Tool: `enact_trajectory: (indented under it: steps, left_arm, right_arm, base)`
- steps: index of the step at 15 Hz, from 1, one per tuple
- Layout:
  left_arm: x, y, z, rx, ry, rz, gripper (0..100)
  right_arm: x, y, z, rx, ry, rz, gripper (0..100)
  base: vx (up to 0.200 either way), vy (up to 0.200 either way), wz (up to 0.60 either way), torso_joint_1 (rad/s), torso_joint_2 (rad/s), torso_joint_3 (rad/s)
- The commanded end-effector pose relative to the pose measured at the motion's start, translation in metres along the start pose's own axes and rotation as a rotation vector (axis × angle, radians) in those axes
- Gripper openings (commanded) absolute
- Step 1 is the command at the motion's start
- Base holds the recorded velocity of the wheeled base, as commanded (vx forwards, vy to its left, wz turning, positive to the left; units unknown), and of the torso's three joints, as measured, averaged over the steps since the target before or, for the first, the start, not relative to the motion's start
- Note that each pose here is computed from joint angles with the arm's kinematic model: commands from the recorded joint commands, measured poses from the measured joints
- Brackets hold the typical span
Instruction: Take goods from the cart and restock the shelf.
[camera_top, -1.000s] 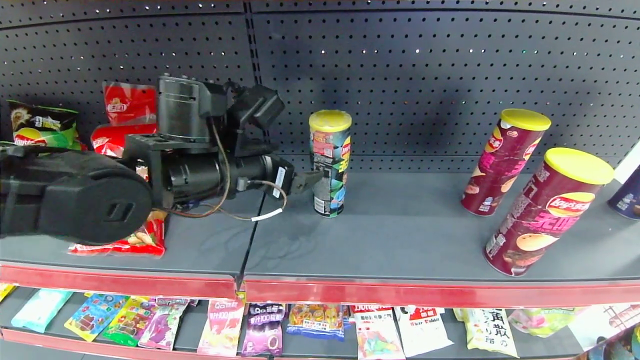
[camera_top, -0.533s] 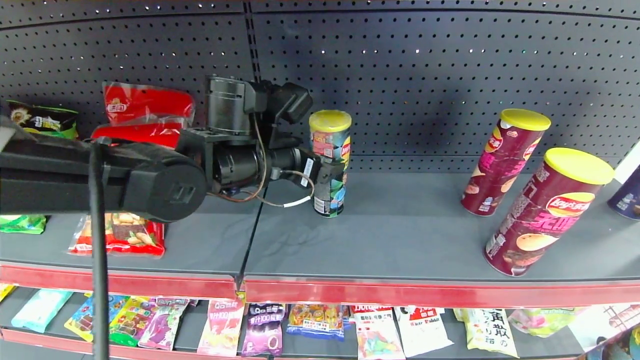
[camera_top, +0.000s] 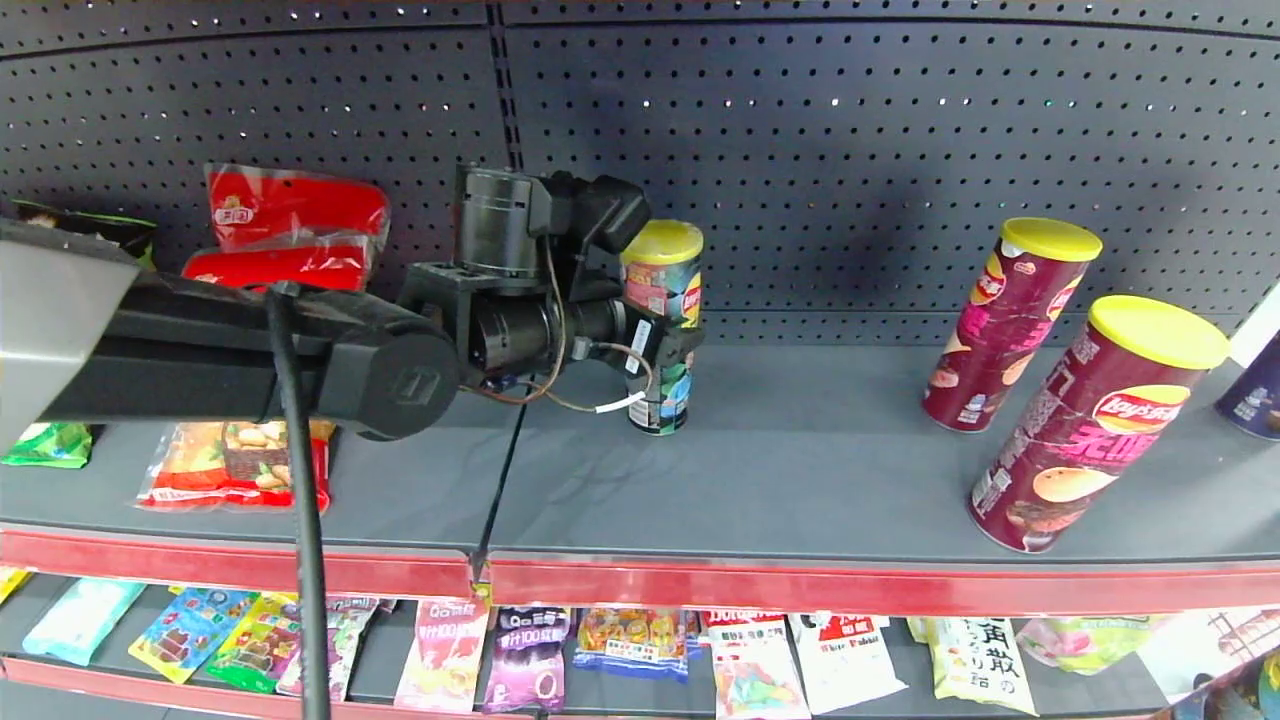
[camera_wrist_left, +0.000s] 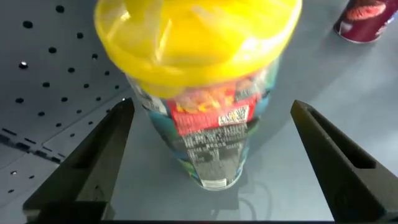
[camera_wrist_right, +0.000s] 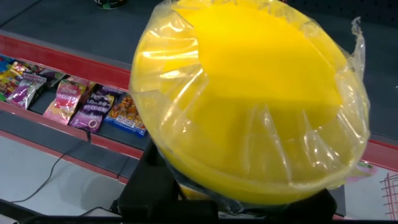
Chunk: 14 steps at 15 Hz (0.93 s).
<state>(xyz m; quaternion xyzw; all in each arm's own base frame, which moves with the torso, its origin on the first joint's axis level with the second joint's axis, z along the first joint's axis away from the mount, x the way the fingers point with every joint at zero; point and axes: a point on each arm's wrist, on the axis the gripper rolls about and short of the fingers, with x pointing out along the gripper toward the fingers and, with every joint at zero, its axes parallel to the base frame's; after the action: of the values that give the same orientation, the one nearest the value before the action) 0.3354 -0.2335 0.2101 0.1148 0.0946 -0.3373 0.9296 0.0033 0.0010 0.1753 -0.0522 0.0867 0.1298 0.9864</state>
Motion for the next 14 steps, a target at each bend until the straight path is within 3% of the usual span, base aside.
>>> enact_trajectory:
  steps: [1,13,14]
  left_arm:
    - [0.006,0.001,0.002,0.001,-0.010,0.002,100]
    - [0.029,0.000,-0.006,0.006,-0.028,0.012,100]
    - [0.030,0.000,-0.007,0.006,-0.028,0.012,0]
  right_arm:
    - [0.000,0.000,0.000,-0.001,-0.002,0.001,0]
    - [0.001,0.000,0.001,-0.001,0.001,-0.001,0]
    - [0.001,0.000,0.001,-0.001,0.001,-0.001,0]
  base:
    - [0.000,0.000,0.00,0.000,0.00,0.000]
    - [0.000,0.000,0.00,0.000,0.00,0.000]
    - [0.000,0.000,0.00,0.000,0.00,0.000]
